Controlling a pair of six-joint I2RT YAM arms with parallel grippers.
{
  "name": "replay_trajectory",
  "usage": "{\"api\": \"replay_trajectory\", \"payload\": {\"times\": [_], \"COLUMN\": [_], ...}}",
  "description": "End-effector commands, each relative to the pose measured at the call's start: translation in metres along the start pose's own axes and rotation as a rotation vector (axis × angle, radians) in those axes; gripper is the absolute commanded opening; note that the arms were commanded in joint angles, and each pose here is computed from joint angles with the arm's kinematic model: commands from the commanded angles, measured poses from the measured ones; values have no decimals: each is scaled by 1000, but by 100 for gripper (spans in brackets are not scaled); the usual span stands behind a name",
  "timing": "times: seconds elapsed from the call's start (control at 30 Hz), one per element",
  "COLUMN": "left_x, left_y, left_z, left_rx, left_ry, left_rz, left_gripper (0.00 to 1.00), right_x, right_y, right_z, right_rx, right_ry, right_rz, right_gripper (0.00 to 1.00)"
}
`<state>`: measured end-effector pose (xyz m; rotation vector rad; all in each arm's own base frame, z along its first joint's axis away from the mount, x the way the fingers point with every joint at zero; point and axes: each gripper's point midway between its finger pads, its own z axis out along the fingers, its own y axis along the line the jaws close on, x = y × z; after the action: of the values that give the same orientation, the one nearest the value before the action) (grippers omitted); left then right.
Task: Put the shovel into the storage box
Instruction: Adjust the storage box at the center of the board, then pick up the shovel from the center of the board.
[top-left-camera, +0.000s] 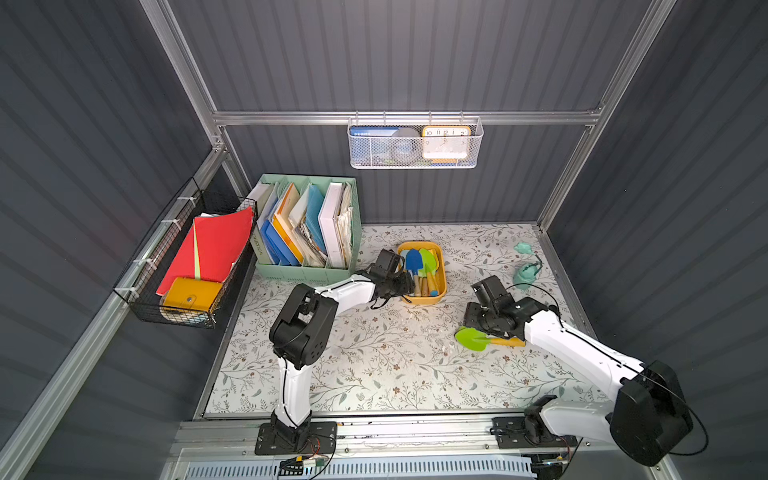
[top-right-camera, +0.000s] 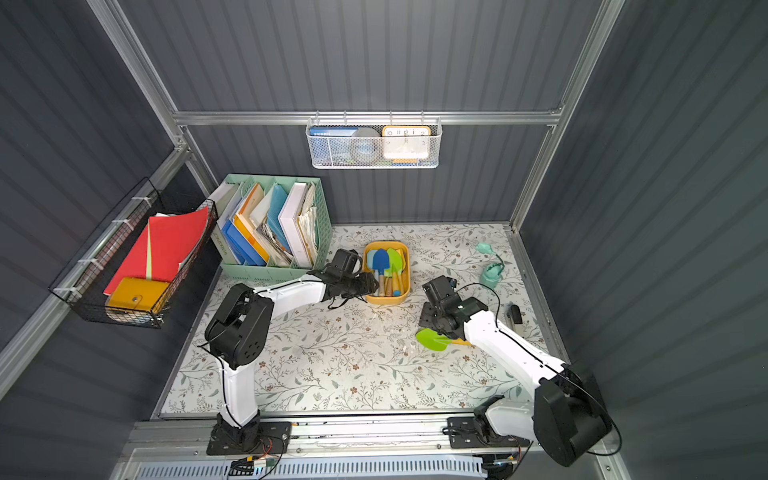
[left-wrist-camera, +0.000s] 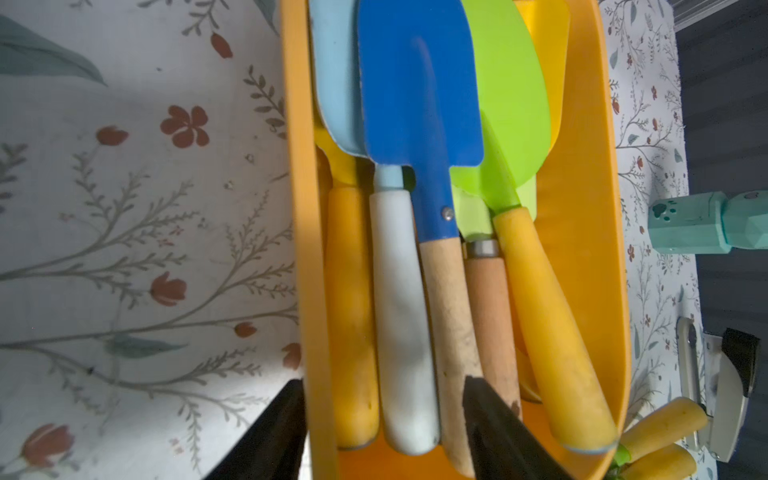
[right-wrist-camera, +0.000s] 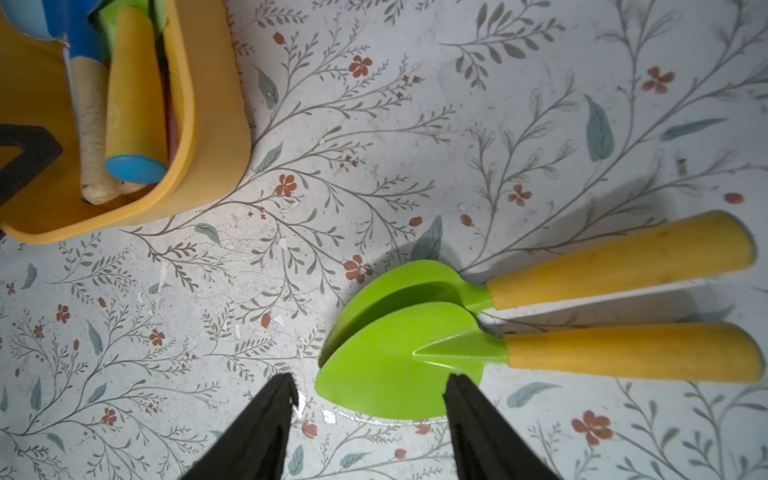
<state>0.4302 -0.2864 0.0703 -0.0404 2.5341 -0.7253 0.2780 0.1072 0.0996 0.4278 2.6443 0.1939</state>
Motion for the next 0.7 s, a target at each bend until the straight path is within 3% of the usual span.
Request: {"api": "replay_trajectory", "payload": {"times": [0.0,0.13,0.2,0.37,0.67], "left_x": [-15,-9,-4,8,29], "left_y": [-12,-7,-6,-1,12], "left_z": [-30,-46,-54,-69,-74], "left_rx": [27,15,19,32,28], "left_ry": [-70,-90,-98,-111,-95], "left_rz": [-4,-15,-21,-49,-87], "left_gripper": [65,66,66,66,67], "right_x": [8,11,12,10,8], "right_y": [-22,-35,-41,-58,-80], "right_z": [-1,0,-1,-2,12], "right_rx": [64,86,99,119,116], "right_ry": [44,74,84,79,91], "right_rz": [17,56,66,103,177], "right_gripper": [65,65,73,79,81]}}
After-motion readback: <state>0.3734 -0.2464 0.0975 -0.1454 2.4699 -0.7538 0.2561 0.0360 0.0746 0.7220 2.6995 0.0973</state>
